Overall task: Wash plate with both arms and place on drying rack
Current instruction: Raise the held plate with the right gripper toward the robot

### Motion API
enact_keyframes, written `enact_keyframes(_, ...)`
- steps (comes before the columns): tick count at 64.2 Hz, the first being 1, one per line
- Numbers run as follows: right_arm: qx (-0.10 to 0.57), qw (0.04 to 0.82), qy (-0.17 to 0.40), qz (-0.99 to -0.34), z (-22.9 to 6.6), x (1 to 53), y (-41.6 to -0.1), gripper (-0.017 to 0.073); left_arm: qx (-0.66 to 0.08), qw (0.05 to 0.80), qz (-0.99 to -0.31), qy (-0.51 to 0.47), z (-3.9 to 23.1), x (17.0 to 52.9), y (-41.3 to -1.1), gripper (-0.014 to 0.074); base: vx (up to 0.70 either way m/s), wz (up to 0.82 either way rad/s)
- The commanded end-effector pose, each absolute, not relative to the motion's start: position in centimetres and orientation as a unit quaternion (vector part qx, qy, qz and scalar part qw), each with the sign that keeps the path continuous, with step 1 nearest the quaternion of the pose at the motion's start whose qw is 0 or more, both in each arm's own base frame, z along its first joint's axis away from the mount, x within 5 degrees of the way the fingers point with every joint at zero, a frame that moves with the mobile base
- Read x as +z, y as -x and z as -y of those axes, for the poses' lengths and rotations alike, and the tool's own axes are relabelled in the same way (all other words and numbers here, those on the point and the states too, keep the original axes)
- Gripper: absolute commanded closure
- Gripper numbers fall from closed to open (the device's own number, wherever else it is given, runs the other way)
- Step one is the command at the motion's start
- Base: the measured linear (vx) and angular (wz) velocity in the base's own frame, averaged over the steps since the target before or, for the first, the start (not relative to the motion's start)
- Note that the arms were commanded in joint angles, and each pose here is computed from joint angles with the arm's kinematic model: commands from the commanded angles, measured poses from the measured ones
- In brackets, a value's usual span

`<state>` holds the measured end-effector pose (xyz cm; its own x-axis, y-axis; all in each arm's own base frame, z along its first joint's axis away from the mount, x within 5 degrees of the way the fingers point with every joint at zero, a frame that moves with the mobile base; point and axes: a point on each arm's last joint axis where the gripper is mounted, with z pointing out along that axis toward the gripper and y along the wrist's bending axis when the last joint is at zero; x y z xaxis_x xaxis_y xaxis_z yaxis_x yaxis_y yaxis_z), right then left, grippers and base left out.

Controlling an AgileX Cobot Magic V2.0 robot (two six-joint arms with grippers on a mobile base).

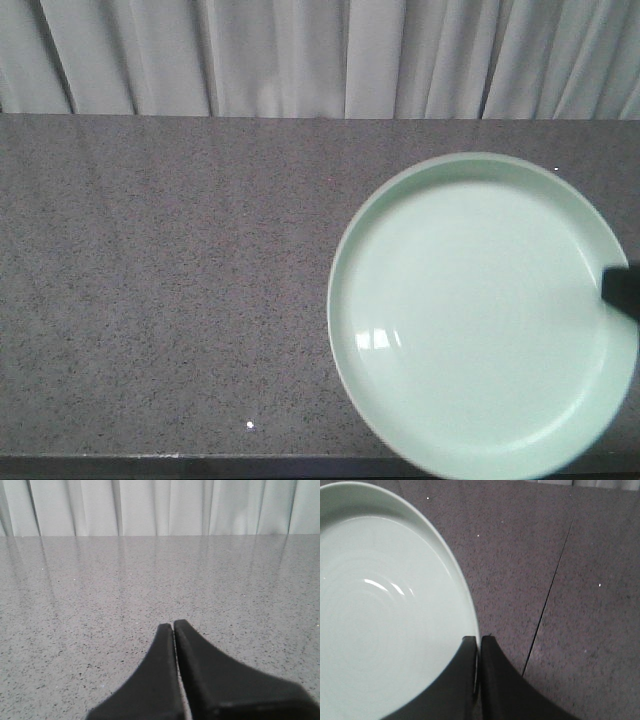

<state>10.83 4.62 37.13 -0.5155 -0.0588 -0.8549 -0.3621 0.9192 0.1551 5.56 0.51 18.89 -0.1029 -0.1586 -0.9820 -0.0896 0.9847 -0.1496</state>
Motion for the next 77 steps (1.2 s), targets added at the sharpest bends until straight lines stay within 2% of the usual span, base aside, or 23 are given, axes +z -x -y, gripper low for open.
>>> enact_keyframes(1,0.179,0.525,0.100,-0.826,-4.0,35.6,-8.7,0.0561,-0.032,0.704,-0.705,0.078,-0.4,20.5,-5.4,0.0600,0.00,0.00)
enact_keyframes(12,0.189,0.545,0.087,-0.813,-3.0,31.6,-5.3,0.0561,-0.032,0.704,-0.705,0.078,-0.4,20.5,-5.4,0.0600,0.00,0.00)
enact_keyframes(25,0.194,0.574,0.089,-0.791,-2.4,30.9,-3.4,0.0561,-0.032,0.704,-0.705,0.078,-0.4,20.5,-5.4,0.0600,0.00,0.00)
enact_keyframes(77,0.194,0.572,0.090,-0.792,-2.4,30.8,-3.3,0.0561,-0.032,0.704,-0.705,0.078,-0.4,20.5,-5.4,0.0600,0.00,0.00)
